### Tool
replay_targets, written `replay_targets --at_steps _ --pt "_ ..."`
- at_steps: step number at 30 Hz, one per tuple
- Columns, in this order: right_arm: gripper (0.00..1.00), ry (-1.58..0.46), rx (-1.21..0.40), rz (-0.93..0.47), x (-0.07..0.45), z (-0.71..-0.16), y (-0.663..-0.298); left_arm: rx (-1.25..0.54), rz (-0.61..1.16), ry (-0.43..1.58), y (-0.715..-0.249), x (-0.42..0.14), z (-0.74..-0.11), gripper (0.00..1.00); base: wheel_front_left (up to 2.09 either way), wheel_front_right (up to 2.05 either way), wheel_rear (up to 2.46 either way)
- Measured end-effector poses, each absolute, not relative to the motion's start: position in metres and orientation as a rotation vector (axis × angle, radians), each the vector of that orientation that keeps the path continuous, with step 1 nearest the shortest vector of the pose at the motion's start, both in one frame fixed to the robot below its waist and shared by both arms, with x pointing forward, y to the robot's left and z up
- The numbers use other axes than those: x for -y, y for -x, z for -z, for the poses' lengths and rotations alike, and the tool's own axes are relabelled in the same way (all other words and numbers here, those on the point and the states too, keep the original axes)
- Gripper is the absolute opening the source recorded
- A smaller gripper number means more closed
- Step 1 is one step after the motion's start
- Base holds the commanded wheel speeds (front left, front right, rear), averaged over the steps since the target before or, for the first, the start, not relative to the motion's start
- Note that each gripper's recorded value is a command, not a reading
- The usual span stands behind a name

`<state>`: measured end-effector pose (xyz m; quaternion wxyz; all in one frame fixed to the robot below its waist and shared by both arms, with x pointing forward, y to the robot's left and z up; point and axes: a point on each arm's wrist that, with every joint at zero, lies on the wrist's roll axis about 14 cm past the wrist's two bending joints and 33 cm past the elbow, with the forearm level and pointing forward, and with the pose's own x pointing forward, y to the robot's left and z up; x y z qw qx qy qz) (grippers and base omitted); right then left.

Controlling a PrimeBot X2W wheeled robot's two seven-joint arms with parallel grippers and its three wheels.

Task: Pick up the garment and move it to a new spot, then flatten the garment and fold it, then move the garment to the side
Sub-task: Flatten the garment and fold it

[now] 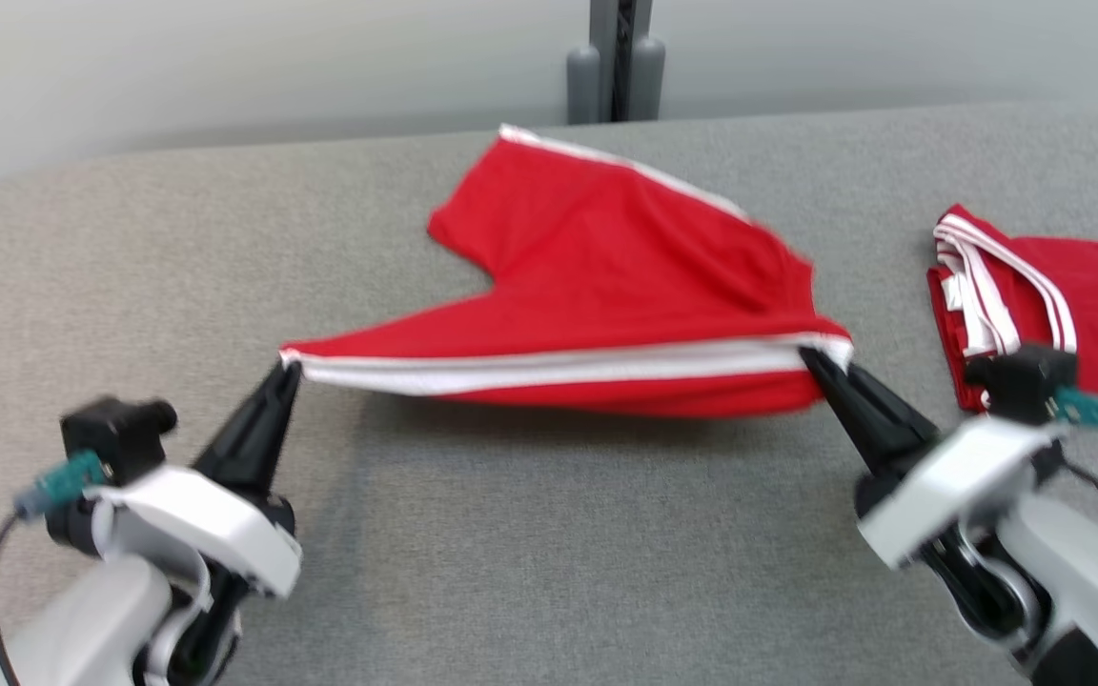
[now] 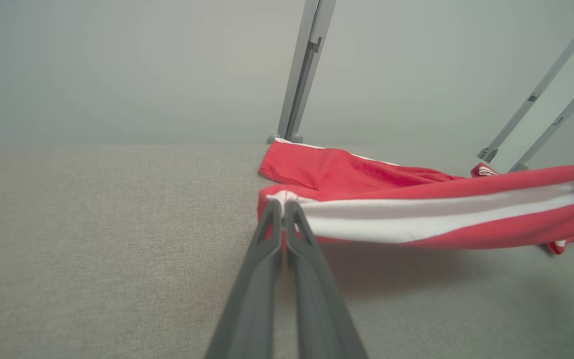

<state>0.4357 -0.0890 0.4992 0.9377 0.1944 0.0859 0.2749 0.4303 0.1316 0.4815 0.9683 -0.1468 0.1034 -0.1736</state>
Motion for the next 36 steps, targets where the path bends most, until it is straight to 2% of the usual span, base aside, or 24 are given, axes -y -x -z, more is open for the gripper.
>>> replay_targets --at_steps 12,18,27,36 --pt "0.00 -0.355 -0.109 -0.480 0.114 -0.488 -0.376 -0.199 0.251 0.341 -0.366 -0.136 -0.475 0.00 0.00 0.00 0.00" --pt "0.00 -0.353 -0.104 -0.441 0.122 -0.485 -0.361 -0.186 0.229 0.352 -0.351 -0.135 -0.476 0.00 0.00 0.00 0.00" --pt "0.00 -0.355 -0.099 -0.430 0.123 -0.485 -0.366 -0.128 0.272 0.288 -0.369 -0.133 -0.491 0.00 0.00 0.00 0.00" --pt "0.00 -0.357 -0.090 -0.406 0.122 -0.481 -0.409 -0.128 0.357 0.220 -0.428 -0.123 -0.493 0.00 0.00 0.00 0.00"
